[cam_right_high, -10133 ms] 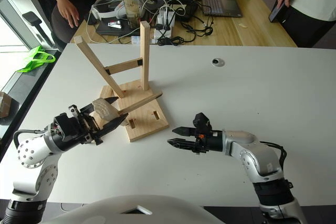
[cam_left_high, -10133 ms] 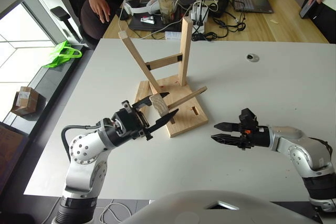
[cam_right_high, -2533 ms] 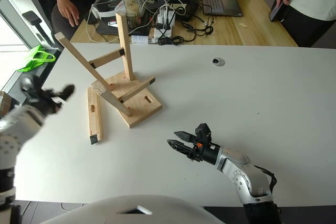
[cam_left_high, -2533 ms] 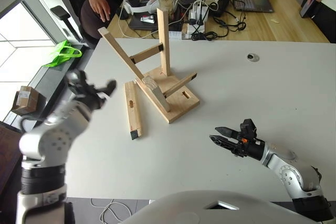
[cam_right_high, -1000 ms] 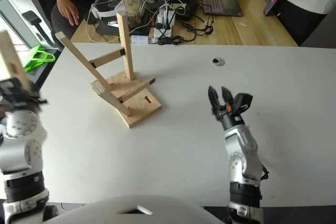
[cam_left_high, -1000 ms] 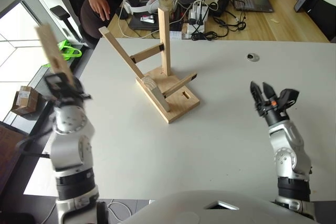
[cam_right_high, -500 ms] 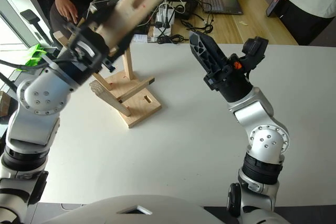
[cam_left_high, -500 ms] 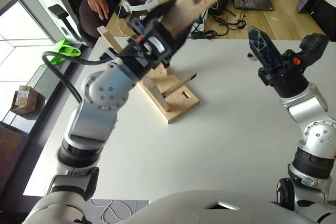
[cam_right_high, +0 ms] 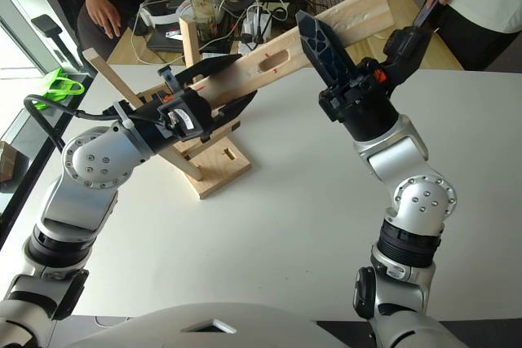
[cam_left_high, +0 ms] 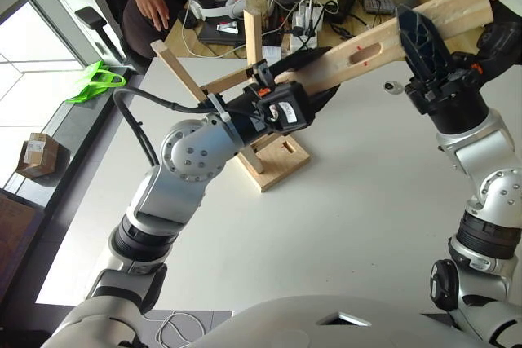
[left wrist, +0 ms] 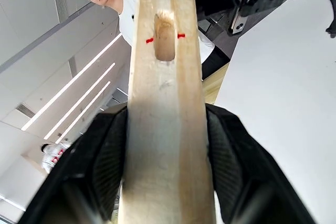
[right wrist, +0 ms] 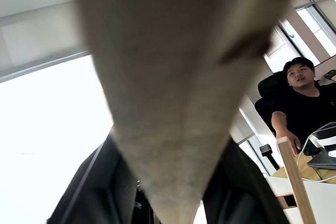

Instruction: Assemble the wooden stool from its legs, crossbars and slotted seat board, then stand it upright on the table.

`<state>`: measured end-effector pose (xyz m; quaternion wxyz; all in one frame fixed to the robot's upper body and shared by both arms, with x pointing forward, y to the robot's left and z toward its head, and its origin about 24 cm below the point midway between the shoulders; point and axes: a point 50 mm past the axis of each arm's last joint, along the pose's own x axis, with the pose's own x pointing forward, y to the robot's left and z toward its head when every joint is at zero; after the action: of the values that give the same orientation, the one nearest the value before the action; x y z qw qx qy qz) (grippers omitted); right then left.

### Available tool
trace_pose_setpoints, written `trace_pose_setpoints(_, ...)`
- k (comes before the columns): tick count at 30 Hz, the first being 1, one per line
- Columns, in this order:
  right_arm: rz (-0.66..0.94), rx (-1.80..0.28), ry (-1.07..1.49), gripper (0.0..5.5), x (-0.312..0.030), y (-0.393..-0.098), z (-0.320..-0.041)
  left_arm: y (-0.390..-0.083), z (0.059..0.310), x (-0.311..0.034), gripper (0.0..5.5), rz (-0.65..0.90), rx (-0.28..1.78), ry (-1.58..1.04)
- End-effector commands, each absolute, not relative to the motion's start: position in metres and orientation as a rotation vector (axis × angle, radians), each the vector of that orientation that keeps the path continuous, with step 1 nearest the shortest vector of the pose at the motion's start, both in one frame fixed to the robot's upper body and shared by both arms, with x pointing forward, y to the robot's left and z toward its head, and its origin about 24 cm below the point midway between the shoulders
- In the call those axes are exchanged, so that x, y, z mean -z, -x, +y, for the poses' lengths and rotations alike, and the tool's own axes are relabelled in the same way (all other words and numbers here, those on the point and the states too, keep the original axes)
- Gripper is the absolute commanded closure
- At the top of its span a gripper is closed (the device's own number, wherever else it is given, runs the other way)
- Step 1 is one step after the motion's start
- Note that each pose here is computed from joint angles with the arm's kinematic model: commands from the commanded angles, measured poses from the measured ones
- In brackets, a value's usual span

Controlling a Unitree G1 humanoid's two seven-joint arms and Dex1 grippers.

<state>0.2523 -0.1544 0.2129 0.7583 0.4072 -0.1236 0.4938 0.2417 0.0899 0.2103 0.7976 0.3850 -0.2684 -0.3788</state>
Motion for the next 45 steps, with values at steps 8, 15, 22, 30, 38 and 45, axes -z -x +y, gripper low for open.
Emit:
trace_pose_setpoints(8, -0.288, -1.117, -1.014, 4.35, -0.211, -0.250, -0.154, -0.250, 0.090, -0.205, 3.43, -0.629, 0.764, -1.015)
trace_pose_setpoints(15, -0.320, -0.948, -1.044, 4.41, -0.208, -0.270, -0.160, -0.254, 0.095, -0.211, 2.51, -0.625, 0.695, -1.014)
trace_pose_setpoints(22, -0.350, -0.503, -1.075, 4.50, -0.192, -0.303, -0.192, -0.251, 0.106, -0.237, 2.44, -0.651, 0.622, -0.783)
trace_pose_setpoints(30, 0.023, -0.215, -0.710, 4.50, -0.102, -0.310, -0.190, -0.255, 0.262, -0.279, 2.44, -0.645, -0.290, -0.159)
trace_pose_setpoints(38, 0.149, -0.330, -0.583, 4.50, -0.072, -0.292, -0.153, -0.263, 0.290, -0.096, 2.44, 0.269, -0.463, 0.065)
trace_pose_setpoints(45, 0.218, -0.493, -0.559, 4.50, -0.070, -0.279, -0.132, -0.282, 0.230, -0.040, 2.44, 0.558, -0.153, 0.003)
